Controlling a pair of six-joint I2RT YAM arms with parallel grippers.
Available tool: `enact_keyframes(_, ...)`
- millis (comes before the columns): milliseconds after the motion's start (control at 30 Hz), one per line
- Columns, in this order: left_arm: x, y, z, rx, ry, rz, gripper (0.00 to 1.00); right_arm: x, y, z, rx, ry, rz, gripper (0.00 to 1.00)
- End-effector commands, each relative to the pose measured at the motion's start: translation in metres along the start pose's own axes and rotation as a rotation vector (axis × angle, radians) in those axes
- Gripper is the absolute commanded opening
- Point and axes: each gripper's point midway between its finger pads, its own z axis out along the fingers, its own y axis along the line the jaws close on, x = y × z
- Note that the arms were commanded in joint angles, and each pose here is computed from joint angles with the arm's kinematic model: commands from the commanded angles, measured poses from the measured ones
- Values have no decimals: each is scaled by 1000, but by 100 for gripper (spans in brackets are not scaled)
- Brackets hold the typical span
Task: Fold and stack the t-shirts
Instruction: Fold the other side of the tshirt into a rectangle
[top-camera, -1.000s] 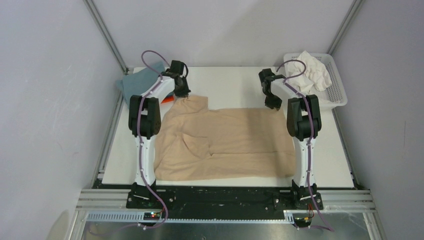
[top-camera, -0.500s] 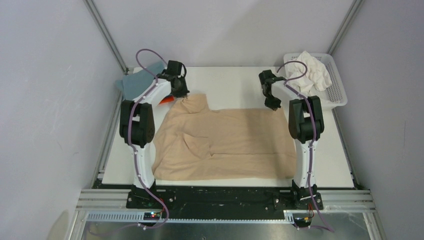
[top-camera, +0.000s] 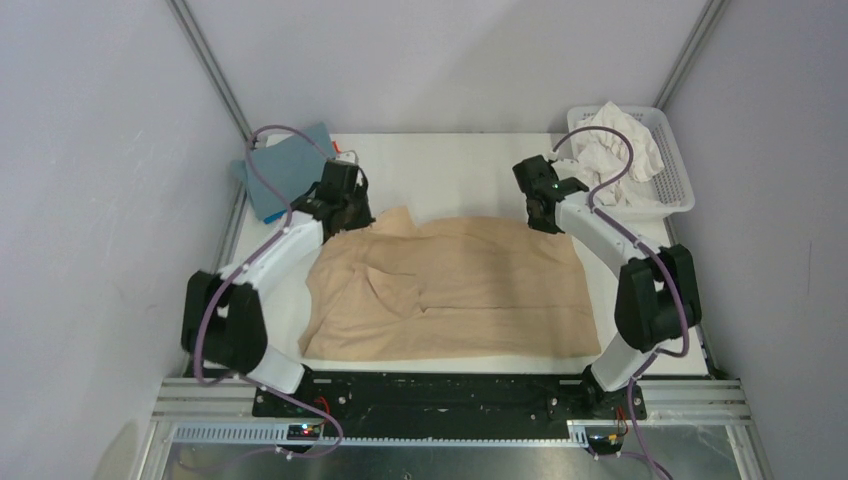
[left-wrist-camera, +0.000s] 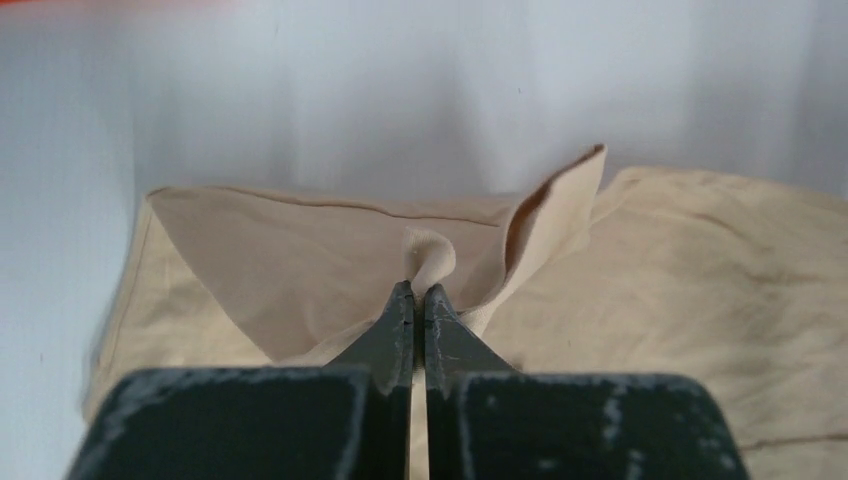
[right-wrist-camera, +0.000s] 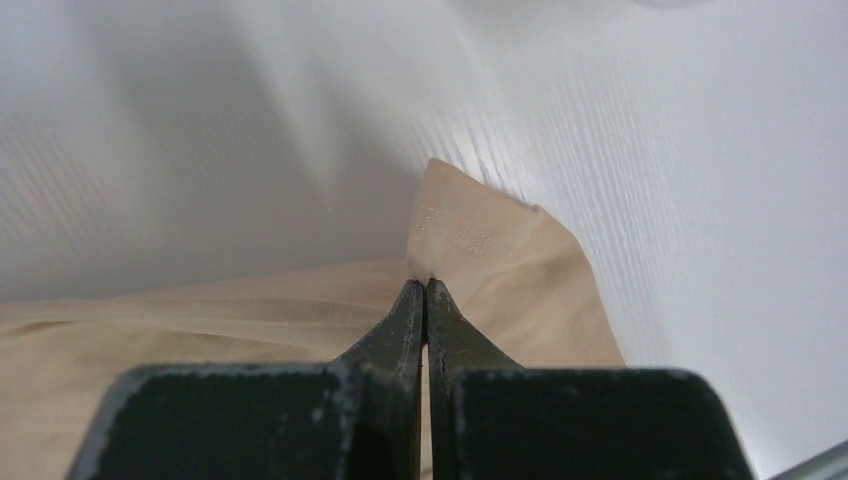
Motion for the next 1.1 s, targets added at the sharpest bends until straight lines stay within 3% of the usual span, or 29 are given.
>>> enact_keyframes(0, -11, 2, -37, 15, -142, -43, 0, 4, -21, -27, 27, -48, 33, 0)
enact_keyframes(367, 52, 17, -80, 73, -174, -113, 0, 25, -53, -43, 27, -54, 26, 0)
enact_keyframes(533, 65, 24, -98, 99, -228, -130, 0, 28, -45, -41, -49, -40, 19, 0)
enact_keyframes(800, 104, 36, -102, 116, -198, -155, 0, 32, -57, -36, -34, -26, 17, 0)
enact_keyframes(1067, 154, 43, -83, 102, -59, -212, 0, 68, -72, -26, 29, 38, 17, 3)
